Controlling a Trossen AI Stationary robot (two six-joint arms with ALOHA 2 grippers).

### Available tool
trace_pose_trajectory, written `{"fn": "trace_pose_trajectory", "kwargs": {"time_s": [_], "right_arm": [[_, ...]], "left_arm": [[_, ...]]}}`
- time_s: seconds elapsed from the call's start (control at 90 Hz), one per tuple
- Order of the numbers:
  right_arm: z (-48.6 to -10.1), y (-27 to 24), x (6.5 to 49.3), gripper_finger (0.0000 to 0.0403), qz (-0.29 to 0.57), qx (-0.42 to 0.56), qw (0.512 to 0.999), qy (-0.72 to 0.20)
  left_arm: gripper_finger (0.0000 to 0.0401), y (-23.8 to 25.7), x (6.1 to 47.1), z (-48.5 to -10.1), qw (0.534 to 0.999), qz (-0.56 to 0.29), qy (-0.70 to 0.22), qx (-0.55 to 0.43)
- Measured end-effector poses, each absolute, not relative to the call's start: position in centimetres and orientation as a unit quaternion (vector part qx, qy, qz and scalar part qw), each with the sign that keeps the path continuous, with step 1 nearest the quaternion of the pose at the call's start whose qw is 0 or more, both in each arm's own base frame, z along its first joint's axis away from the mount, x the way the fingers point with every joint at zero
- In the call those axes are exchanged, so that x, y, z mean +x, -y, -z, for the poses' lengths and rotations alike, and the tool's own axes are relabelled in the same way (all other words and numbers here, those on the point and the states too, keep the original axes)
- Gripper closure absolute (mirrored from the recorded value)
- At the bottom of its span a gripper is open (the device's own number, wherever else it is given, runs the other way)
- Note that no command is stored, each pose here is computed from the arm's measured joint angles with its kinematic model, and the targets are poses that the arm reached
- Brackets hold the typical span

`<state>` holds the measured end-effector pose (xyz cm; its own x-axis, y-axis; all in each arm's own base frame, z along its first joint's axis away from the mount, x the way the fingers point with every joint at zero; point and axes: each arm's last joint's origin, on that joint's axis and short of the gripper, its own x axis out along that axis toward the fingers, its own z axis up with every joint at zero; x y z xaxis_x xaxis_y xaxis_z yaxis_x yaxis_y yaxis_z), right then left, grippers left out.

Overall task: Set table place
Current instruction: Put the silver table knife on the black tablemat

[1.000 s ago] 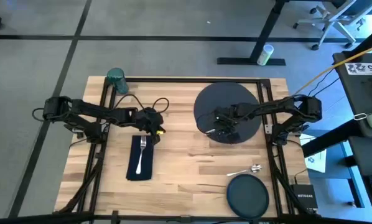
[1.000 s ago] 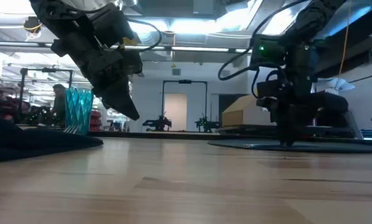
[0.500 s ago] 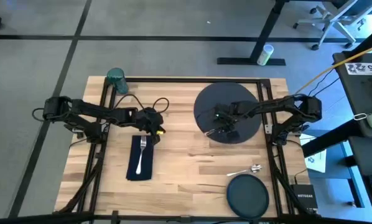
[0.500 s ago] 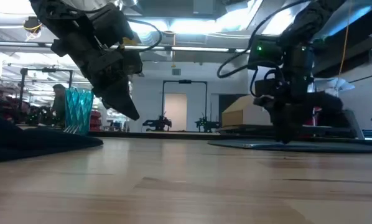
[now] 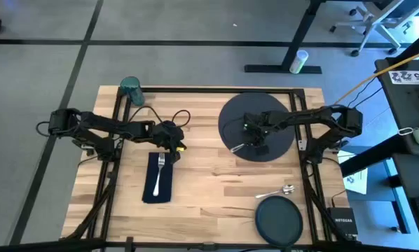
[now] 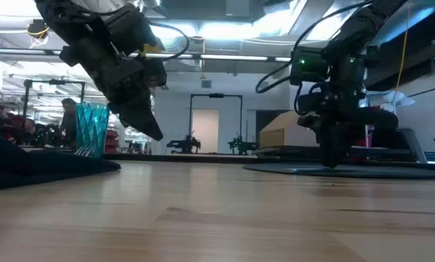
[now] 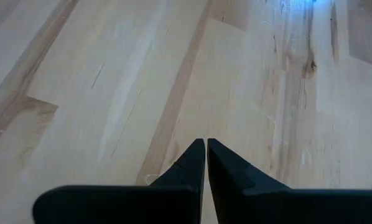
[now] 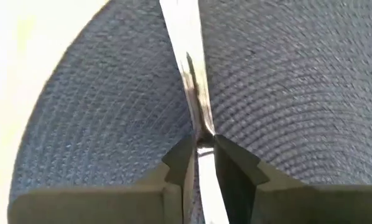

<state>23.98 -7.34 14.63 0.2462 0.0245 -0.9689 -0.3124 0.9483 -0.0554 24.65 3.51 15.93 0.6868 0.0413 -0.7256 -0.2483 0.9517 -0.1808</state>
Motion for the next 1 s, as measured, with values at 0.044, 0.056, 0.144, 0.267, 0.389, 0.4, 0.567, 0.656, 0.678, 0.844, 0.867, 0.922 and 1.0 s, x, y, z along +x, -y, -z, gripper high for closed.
{"fn": "trace_pose_trajectory", "kwargs": {"time_s": [0.044,0.056,0.144,0.267,0.389,0.4,0.567,0.656,0.678,0.844,0.867,0.922,1.0], "right_arm": [[-14.6,7.3,24.0,0.0334,-0.109,-0.121,0.78,-0.604],[-14.6,7.4,24.0,0.0332,-0.108,-0.121,0.78,-0.605],[-14.6,7.4,24.0,0.0323,-0.11,-0.125,0.779,-0.604],[-14.4,7.4,24.0,0.032,-0.111,-0.125,0.777,-0.607],[-13.7,7.4,24.2,0.032,-0.123,-0.125,0.769,-0.615],[-13.6,7.4,24.2,0.032,-0.125,-0.126,0.768,-0.615],[-13.2,7.5,24.4,0.032,-0.127,-0.125,0.763,-0.621],[-13.3,7.5,24.3,0.033,-0.12,-0.115,0.765,-0.623],[-13.4,7.4,24.3,0.0334,-0.119,-0.113,0.764,-0.624],[-13.6,7.3,24.0,0.0376,-0.106,-0.093,0.765,-0.629],[-13.7,7.3,24.0,0.0382,-0.105,-0.092,0.765,-0.628],[-13.8,7.3,23.9,0.0394,-0.103,-0.089,0.766,-0.629],[-13.9,7.3,23.8,0.04,-0.099,-0.08,0.766,-0.63]], "left_arm": [[0.04,-3.5,24.7,-15.9,0.909,-0.08,-0.387,-0.133],[0.04,-3.5,24.7,-15.9,0.909,-0.08,-0.387,-0.133],[0.04,-3.5,24.7,-15.9,0.909,-0.08,-0.388,-0.133],[0.04,-3.5,24.7,-15.9,0.909,-0.08,-0.388,-0.133],[0.04,-3.5,24.7,-15.9,0.909,-0.08,-0.388,-0.133],[0.04,-3.5,24.7,-15.9,0.909,-0.08,-0.388,-0.133],[0.04,-3.5,24.7,-15.9,0.909,-0.08,-0.388,-0.133],[0.04,-3.5,24.7,-15.9,0.909,-0.08,-0.388,-0.133],[0.04,-3.5,24.7,-15.9,0.909,-0.08,-0.388,-0.133],[0.04,-3.5,24.7,-15.9,0.909,-0.08,-0.388,-0.133],[0.04,-3.5,24.7,-15.9,0.909,-0.08,-0.388,-0.133],[0.04,-3.5,24.7,-15.9,0.909,-0.08,-0.388,-0.133],[0.04,-3.5,24.7,-15.9,0.909,-0.08,-0.388,-0.133]]}}
